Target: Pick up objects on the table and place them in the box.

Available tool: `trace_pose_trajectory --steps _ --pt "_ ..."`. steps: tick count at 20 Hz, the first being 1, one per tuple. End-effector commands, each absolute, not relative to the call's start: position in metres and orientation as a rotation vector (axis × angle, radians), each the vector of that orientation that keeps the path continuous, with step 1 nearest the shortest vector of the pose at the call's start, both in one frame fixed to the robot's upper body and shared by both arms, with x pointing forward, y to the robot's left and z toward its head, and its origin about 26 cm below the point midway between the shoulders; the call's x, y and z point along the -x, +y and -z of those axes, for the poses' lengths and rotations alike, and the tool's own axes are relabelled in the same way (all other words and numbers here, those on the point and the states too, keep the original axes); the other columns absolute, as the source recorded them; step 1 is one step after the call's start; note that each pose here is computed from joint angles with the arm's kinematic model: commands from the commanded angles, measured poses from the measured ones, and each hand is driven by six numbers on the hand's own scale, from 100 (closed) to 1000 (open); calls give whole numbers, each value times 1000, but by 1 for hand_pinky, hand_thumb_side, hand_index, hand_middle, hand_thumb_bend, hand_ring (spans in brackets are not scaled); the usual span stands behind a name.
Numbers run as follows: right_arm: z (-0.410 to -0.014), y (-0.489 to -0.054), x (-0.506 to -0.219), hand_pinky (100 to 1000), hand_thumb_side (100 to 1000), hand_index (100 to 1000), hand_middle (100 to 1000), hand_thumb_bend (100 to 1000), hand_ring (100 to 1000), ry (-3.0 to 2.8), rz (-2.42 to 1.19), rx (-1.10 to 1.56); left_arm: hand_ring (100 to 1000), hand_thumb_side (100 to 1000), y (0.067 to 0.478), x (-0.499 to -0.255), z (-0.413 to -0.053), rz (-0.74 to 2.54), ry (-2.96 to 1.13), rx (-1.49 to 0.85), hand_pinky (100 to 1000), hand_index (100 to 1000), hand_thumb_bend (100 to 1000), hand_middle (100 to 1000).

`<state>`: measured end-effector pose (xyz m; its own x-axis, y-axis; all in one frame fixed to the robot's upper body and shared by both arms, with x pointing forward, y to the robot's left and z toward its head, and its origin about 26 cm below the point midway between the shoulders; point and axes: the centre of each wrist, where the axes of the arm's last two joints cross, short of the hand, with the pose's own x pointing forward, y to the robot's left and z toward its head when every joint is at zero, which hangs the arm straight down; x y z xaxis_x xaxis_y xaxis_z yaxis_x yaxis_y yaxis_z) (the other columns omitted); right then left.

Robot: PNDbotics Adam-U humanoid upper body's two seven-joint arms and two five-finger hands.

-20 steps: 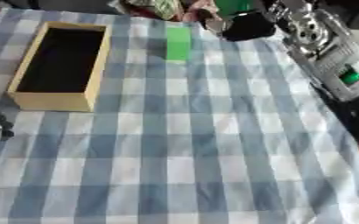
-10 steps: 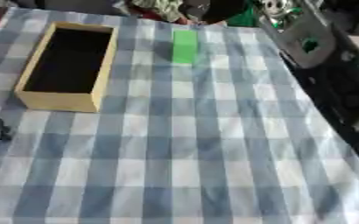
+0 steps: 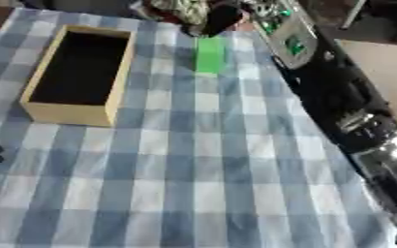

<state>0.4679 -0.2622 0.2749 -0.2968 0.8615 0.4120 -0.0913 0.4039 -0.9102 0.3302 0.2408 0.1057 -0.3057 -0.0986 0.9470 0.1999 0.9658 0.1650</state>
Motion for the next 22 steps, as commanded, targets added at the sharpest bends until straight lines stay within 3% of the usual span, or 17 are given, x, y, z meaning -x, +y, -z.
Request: trace_pose_trajectory --steps 1,14,22 --pt "-272 -275 -478 825 100 955 885 440 994 -1534 -1119 755 555 152 243 -331 -115 315 -1888 61 539 722 118 504" --pt "-240 -300 -490 845 103 955 903 441 999 -1404 -1034 871 554 151 243 -331 -116 305 -1892 60 539 721 126 504" --pt "-224 -302 -491 827 100 915 776 429 958 -1376 -1022 863 554 151 242 -331 -116 298 -1892 60 539 720 131 503"
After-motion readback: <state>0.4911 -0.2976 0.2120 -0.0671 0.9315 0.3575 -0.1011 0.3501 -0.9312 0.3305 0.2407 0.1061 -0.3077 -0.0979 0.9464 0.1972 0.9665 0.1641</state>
